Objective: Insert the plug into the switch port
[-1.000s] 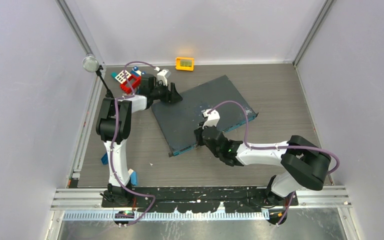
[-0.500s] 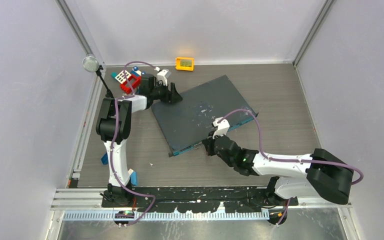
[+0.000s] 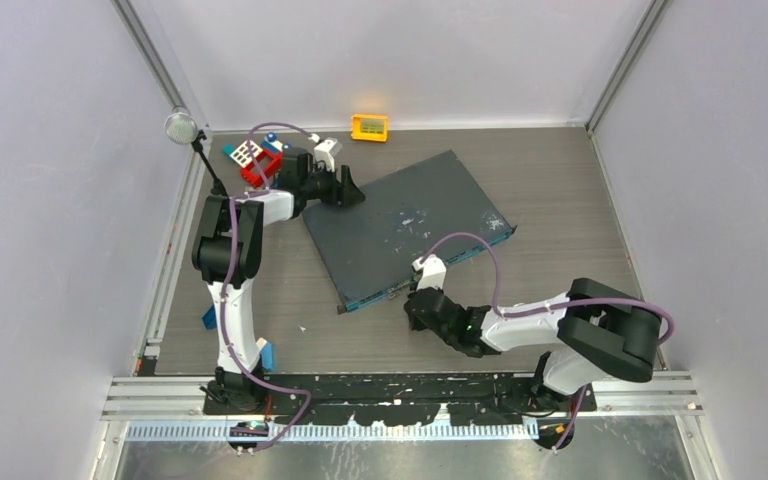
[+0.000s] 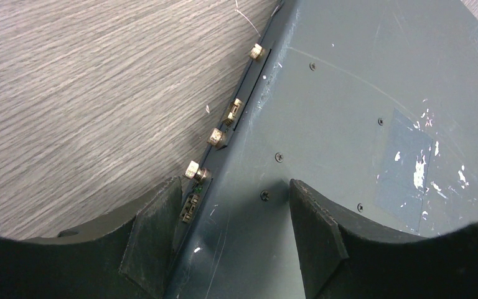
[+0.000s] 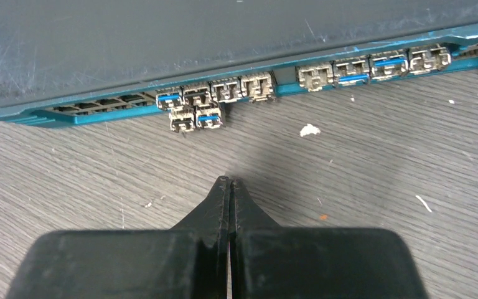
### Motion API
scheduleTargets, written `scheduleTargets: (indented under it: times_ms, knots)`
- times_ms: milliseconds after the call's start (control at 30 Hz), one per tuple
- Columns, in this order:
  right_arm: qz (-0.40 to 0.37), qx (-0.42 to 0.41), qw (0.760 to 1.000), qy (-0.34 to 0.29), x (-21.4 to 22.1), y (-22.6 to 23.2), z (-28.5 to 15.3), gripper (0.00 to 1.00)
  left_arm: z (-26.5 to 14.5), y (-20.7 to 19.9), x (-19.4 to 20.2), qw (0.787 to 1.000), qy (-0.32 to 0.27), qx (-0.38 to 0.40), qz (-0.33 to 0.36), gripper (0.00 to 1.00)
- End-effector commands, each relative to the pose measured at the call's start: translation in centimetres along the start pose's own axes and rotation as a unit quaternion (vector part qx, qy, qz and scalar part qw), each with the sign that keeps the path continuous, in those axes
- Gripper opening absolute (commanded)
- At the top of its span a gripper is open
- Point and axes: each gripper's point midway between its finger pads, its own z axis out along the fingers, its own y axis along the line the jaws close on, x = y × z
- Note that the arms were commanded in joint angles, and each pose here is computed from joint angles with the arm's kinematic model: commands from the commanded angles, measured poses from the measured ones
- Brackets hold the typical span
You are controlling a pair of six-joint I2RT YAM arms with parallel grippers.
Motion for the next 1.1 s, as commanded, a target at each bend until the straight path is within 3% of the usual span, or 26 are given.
scheduleTargets:
  times_ms: [0, 733, 1067]
  knots:
    - [0.035, -0.016, 0.999, -0.032, -2.2, 2.1, 0.9, 0.01, 0.1, -0.2, -0.5, 1.0, 0.0, 0.003, 0.013, 0.65]
    - [0.048, 0.039, 0.997, -0.053, -2.4, 1.1, 3.0, 0.0, 0.1, -0.2, -0.5, 1.0, 0.0, 0.003, 0.013, 0.65]
    - [0.034, 0.074, 0.992, -0.095, -3.6, -0.1, 3.7, 0.01, 0.2, -0.3, -0.5, 1.0, 0.0, 0.004, 0.014, 0.65]
